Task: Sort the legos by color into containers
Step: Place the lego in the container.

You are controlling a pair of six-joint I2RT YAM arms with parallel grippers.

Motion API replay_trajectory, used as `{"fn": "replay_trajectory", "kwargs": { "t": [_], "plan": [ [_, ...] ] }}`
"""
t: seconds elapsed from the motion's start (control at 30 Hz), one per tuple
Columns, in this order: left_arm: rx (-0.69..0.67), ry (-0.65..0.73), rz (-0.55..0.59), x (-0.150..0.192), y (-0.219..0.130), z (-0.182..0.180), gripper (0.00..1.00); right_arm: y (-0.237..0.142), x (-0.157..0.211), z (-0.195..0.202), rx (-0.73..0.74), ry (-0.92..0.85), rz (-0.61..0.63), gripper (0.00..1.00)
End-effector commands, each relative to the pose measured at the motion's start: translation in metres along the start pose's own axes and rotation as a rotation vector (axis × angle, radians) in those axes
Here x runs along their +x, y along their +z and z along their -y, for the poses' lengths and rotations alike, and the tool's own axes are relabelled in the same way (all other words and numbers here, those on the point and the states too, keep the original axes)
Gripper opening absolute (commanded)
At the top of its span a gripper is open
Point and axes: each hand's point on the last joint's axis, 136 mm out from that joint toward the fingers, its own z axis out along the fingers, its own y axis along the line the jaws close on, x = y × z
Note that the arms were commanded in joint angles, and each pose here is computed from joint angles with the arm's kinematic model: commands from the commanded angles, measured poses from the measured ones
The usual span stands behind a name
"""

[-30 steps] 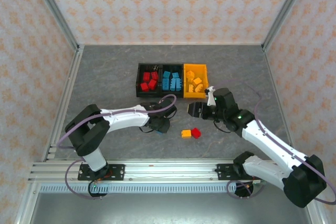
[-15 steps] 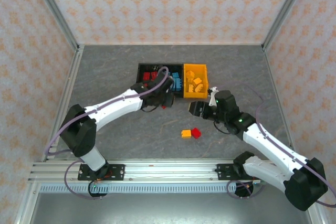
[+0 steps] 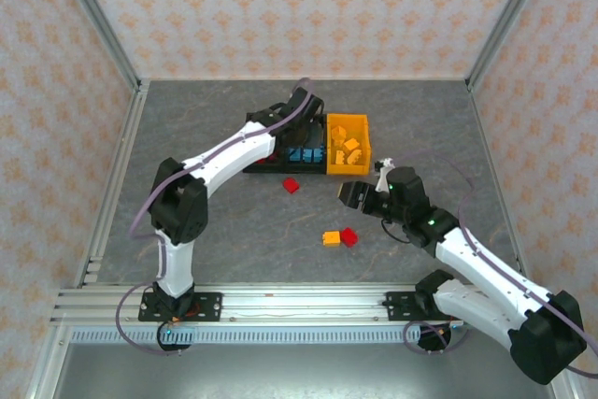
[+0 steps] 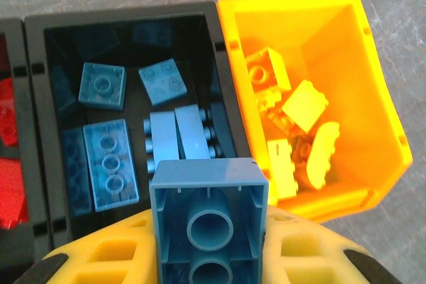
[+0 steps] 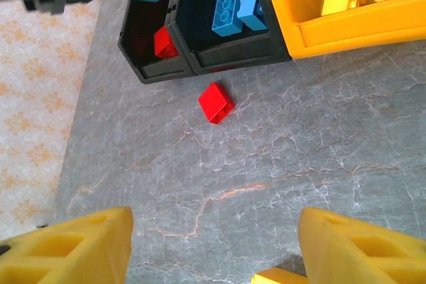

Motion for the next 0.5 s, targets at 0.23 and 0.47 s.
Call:
{"fn": "replay_trajectory", "kwargs": {
  "t": [0.23,0.47],
  "plan": [
    [-0.121,-0.019,0.051,-0.040,0.043,-0.018,0.26,-0.003,-0.009,-0.002,-0.001,0.011,0.053,0.66],
    [-0.170,-0.027,0.087,-0.056,0.079,-0.025,0.29,-0.004,-0.011,0.000,0.014,0.012,0.063,0.66]
  ]
}}
